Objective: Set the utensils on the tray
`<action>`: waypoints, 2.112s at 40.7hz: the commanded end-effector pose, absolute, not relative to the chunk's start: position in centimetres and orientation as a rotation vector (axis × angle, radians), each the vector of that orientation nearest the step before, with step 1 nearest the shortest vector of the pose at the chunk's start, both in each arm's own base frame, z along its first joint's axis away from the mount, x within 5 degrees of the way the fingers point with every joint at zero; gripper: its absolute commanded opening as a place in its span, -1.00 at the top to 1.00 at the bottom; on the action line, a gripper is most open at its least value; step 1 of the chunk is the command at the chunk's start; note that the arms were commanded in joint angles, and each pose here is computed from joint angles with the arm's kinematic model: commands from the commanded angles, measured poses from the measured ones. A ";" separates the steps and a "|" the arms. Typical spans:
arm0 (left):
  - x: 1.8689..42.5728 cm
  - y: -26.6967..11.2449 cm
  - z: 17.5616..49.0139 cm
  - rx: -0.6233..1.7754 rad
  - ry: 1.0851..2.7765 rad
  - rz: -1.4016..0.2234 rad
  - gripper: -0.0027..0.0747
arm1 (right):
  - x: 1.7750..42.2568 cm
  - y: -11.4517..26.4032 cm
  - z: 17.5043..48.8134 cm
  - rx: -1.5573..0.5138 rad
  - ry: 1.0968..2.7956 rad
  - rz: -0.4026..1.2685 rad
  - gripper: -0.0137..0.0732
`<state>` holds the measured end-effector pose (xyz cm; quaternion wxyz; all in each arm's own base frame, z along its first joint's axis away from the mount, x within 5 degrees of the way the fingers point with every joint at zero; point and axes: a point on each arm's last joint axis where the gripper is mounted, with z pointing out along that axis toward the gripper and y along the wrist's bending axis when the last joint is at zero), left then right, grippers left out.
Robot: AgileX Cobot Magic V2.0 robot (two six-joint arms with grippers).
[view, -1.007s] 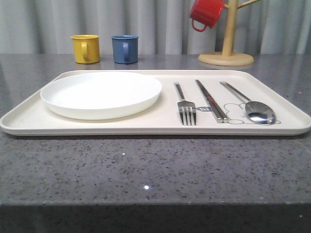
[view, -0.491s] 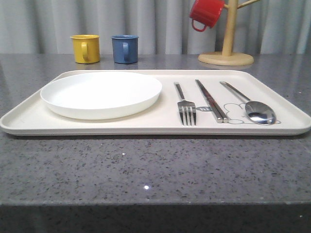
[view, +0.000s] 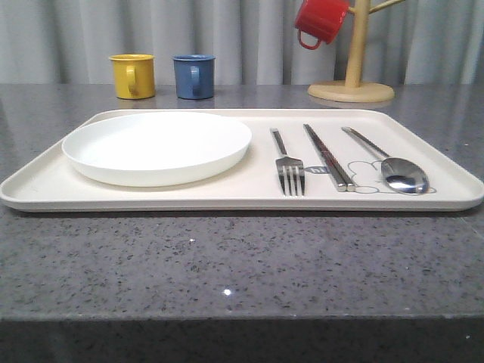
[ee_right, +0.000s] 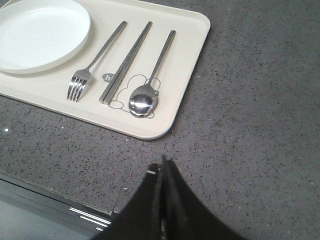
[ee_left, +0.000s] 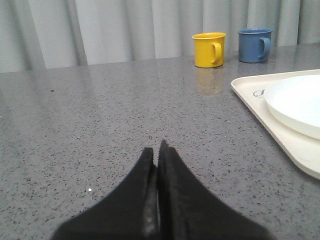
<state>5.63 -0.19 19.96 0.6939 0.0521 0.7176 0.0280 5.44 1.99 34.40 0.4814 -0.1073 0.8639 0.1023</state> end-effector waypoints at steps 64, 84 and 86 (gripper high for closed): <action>5.4 -0.2 21.3 0.093 1.456 0.045 0.98 | 5.8 2.0 35.6 -0.258 2.020 0.248 0.96; 5.4 -0.2 21.3 0.093 1.456 0.045 0.98 | 5.1 0.4 28.1 -0.021 1.603 0.098 0.96; 5.4 -0.2 21.3 0.093 1.456 0.045 0.98 | 5.0 0.3 26.8 -0.005 1.556 0.084 0.96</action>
